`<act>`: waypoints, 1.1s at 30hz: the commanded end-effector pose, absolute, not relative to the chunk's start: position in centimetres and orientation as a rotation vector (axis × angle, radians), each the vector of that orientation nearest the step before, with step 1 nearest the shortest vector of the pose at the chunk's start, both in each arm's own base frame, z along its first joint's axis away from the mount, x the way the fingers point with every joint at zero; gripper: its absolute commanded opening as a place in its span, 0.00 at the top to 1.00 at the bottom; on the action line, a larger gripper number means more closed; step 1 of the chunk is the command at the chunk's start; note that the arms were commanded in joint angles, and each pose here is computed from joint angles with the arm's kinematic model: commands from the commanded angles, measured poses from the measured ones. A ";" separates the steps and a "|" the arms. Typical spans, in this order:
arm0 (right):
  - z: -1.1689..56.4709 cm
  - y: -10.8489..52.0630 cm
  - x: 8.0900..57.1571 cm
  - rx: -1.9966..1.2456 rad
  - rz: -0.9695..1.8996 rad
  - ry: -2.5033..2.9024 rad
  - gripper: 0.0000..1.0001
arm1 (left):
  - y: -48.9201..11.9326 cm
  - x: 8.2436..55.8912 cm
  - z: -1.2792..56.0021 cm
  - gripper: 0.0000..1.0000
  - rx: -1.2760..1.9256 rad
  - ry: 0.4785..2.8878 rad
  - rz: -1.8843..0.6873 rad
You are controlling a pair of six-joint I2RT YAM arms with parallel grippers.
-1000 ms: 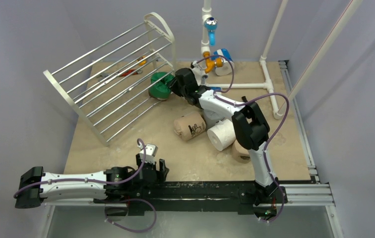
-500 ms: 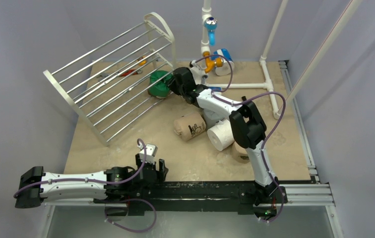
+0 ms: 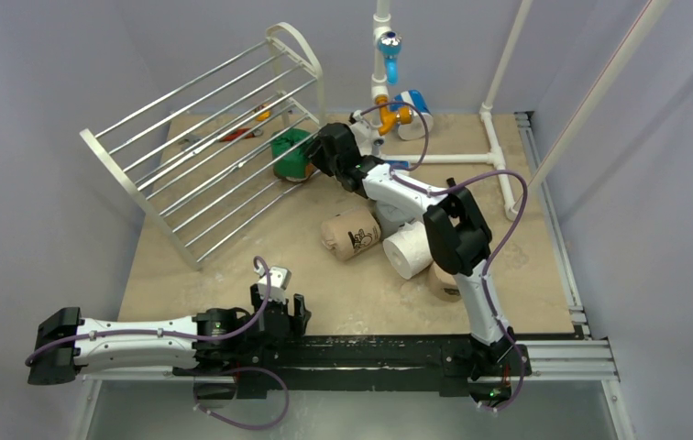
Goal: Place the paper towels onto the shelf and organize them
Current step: Place the paper towel on the shelf.
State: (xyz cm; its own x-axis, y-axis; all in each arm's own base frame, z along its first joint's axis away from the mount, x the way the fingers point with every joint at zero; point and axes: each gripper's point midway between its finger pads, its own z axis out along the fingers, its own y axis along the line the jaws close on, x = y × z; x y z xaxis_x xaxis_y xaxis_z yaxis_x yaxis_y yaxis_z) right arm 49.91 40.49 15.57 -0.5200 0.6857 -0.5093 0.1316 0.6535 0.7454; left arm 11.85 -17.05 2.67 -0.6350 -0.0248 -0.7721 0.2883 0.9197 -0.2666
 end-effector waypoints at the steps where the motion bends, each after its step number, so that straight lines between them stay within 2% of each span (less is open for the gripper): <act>1: 17.4 41.0 50.2 0.654 0.877 1.993 0.54 | -18.1 12.3 4.5 0.23 0.134 2.181 -0.519; 15: 19.0 40.8 49.3 0.612 0.888 1.992 0.40 | -18.2 12.3 4.5 0.24 0.136 2.179 -0.520; 33: 21.0 39.4 46.6 0.542 0.911 2.013 0.30 | -18.3 12.2 4.5 0.24 0.135 2.180 -0.524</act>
